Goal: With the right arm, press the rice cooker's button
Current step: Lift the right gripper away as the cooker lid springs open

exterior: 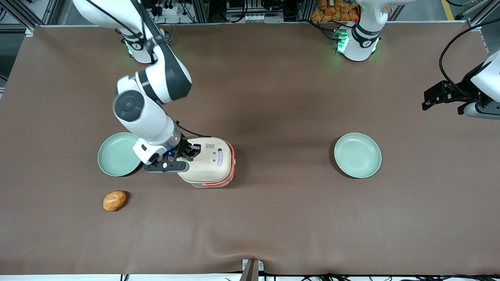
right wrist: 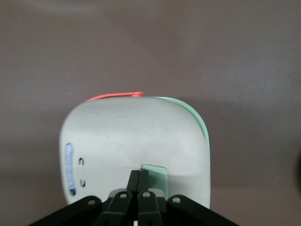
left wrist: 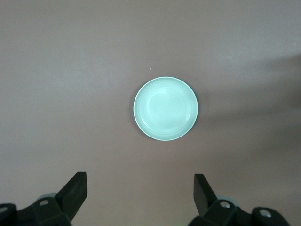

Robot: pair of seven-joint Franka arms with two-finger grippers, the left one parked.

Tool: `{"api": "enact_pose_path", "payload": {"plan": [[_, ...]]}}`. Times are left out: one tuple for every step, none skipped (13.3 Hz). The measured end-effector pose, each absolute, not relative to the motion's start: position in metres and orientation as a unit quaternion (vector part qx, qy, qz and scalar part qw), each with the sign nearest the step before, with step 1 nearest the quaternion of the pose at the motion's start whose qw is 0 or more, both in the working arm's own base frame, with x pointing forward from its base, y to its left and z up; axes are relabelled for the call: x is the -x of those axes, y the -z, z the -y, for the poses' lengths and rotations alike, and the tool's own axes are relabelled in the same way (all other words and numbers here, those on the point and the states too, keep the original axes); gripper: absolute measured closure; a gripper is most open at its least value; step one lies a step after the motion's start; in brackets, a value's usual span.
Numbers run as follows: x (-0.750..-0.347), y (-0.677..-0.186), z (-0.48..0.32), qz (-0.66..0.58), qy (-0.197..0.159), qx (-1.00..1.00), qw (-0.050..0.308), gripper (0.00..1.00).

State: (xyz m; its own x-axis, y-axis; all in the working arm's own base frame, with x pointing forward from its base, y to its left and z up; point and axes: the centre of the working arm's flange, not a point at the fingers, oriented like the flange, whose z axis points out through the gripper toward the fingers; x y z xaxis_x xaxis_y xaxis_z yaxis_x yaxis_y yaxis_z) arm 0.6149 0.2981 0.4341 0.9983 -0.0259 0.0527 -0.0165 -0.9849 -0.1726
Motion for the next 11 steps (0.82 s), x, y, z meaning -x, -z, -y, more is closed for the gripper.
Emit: {"api": "enact_pose_path", "payload": {"plan": [[-0.61,-0.462,-0.296,-0.015,0.029,0.995,0.094,0.99],[-0.602,-0.489,-0.293,-0.017,0.023,0.995,0.096,0.94],[-0.595,-0.514,-0.286,-0.018,0.011,0.995,0.095,0.94],[-0.588,-0.536,-0.274,-0.022,-0.004,0.996,0.091,0.87],[-0.584,-0.556,-0.259,-0.027,-0.018,0.996,0.086,0.79],[-0.581,-0.574,-0.24,-0.033,-0.028,0.996,0.08,0.7],[-0.579,-0.592,-0.218,-0.034,-0.027,0.996,0.072,0.58],[-0.576,-0.609,-0.195,-0.025,-0.021,0.998,0.061,0.55],[-0.57,-0.624,-0.171,-0.009,-0.02,0.998,0.051,0.55],[-0.564,-0.635,-0.149,0.001,-0.026,0.999,0.046,0.48],[-0.558,-0.643,-0.126,0.002,-0.035,0.998,0.043,0.48]]}}
